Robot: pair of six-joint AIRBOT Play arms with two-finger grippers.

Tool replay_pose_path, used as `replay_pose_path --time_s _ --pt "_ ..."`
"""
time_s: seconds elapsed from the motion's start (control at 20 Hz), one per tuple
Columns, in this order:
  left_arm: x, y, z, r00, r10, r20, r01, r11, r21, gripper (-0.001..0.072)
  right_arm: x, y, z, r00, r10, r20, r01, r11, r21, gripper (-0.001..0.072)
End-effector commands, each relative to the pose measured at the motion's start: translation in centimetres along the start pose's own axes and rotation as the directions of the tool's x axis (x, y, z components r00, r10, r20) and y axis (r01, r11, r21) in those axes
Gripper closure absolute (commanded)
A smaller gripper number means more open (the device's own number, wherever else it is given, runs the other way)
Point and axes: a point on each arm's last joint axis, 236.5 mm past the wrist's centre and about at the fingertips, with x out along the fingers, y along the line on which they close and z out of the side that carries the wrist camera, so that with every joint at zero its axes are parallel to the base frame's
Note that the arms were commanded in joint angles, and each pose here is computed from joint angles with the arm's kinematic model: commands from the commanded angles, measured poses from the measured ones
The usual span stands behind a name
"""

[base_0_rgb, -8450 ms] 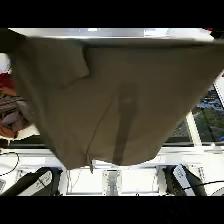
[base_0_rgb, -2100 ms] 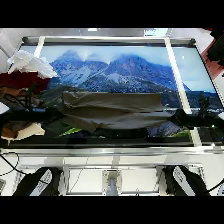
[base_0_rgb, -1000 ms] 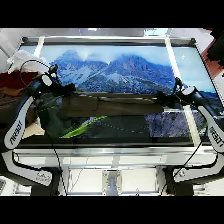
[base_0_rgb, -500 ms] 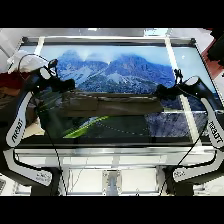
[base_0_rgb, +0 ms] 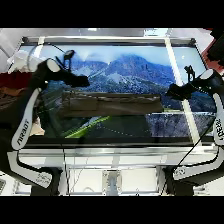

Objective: Fold the shirts.

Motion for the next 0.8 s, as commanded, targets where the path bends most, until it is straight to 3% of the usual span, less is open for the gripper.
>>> replay_pose_path --time_s 0.0,0.05,0.15,0.5,0.55,0.75 --pt "3.7 -3.4 -2.2 0.997 0.007 -0.082 0.003 0.992 0.124 0.0319 1.2 -1.7 -1.6 0.993 0.111 -0.05 -0.105 0.988 0.11 0.0258" --pt "4.9 -4.1 -2.7 0.995 0.009 -0.096 0.004 0.99 0.144 0.0354 1.7 -1.5 -1.8 0.982 0.182 -0.048 -0.175 0.975 0.134 0.0251" --pt "6.9 -5.1 -3.6 0.993 0.004 -0.118 0.012 0.99 0.138 0.0353 2.4 -1.3 -1.6 0.959 0.284 -0.025 -0.276 0.946 0.168 0.0153" --pt "10.7 -7.4 -6.1 0.983 -0.016 -0.181 0.038 0.992 0.117 0.0367 5.9 -0.9 -1.7 0.907 0.419 -0.034 -0.401 0.886 0.232 0.0153" --pt "11.1 -7.7 -6.3 0.983 -0.019 -0.182 0.042 0.992 0.12 0.043 6.6 -0.4 -1.6 0.9 0.435 -0.035 -0.416 0.879 0.233 0.0153" --pt "11.6 -7.9 -6.3 0.984 -0.029 -0.175 0.049 0.993 0.109 0.0435 9.1 1.7 -2.2 0.893 0.443 -0.079 -0.419 0.883 0.213 0.0155"
